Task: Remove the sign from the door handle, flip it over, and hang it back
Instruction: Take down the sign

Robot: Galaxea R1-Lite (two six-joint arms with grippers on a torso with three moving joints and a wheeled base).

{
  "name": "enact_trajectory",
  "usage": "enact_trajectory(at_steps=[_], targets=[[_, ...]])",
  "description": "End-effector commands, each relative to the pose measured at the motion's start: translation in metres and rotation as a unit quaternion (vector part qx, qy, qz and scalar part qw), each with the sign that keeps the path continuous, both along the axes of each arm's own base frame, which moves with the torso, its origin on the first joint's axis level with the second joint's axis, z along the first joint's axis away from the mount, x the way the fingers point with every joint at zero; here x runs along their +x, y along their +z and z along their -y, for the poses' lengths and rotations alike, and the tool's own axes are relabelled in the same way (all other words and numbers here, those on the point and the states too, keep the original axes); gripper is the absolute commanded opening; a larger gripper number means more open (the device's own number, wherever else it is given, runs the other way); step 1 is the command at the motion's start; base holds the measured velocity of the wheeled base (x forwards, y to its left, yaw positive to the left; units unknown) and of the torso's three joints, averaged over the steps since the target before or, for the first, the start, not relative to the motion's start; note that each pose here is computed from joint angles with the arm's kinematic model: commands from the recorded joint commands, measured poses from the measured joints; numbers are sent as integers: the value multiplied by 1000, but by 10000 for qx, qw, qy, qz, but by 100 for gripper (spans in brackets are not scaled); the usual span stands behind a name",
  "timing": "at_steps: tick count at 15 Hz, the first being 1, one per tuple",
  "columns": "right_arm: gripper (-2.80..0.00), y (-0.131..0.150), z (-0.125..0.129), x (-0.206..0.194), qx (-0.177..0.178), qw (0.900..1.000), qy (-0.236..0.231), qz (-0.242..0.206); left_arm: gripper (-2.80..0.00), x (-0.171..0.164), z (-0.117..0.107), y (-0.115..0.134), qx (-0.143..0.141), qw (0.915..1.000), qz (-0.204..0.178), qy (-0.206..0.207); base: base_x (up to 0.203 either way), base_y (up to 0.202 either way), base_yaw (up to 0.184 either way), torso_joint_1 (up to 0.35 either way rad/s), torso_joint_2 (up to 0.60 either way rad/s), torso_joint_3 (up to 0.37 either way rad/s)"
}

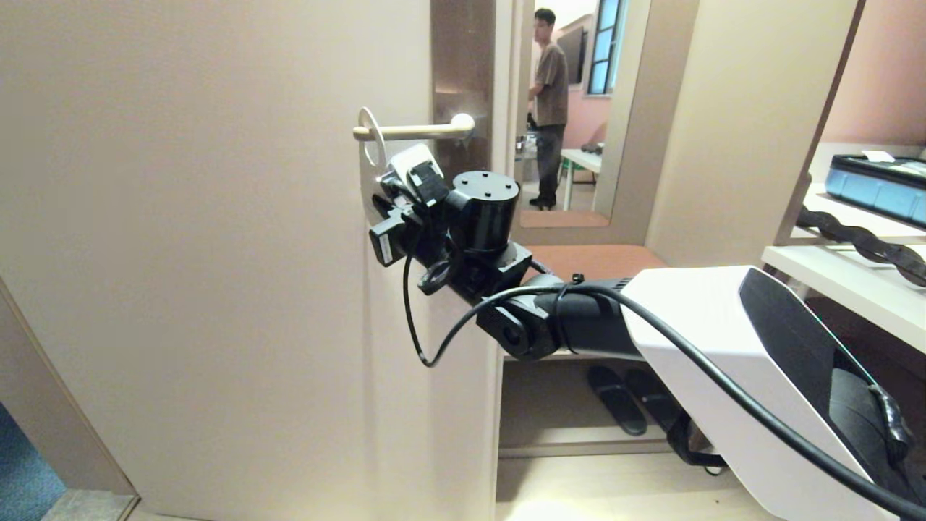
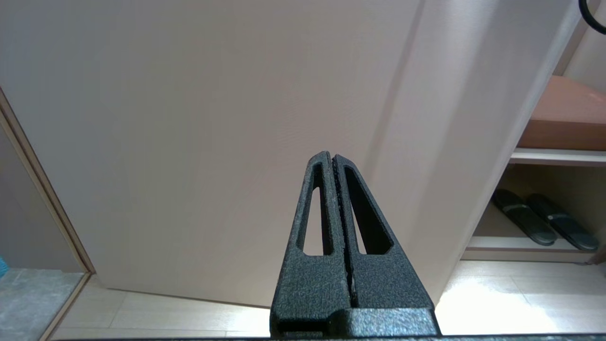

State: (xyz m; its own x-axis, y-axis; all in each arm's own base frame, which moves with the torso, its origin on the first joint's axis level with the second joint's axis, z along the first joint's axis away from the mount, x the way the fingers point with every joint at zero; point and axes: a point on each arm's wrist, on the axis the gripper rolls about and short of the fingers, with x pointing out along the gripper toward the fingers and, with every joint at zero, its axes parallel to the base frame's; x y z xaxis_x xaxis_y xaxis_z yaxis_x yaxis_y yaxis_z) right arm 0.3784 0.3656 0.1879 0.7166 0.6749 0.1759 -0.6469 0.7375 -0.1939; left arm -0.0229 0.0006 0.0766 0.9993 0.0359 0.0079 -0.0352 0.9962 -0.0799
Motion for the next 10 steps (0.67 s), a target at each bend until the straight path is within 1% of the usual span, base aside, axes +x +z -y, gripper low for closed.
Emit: enact_trajectory(at_steps=[1,5,10], targets=[[-280,-3,-2,0,-30,9999,135,16,-280,0,0,0,-2,10000,-1,4,0,0,0,0,0,0],[-280,-7,-1,3,-62,9999,153,-18,-280,0,0,0,-8,10000,-1,4,0,0,0,0,0,0],[-280,-5,15,17,-52,10000,-35,-7,-280,0,0,0,-8,10000,7,4,0,0,0,0,0,0]])
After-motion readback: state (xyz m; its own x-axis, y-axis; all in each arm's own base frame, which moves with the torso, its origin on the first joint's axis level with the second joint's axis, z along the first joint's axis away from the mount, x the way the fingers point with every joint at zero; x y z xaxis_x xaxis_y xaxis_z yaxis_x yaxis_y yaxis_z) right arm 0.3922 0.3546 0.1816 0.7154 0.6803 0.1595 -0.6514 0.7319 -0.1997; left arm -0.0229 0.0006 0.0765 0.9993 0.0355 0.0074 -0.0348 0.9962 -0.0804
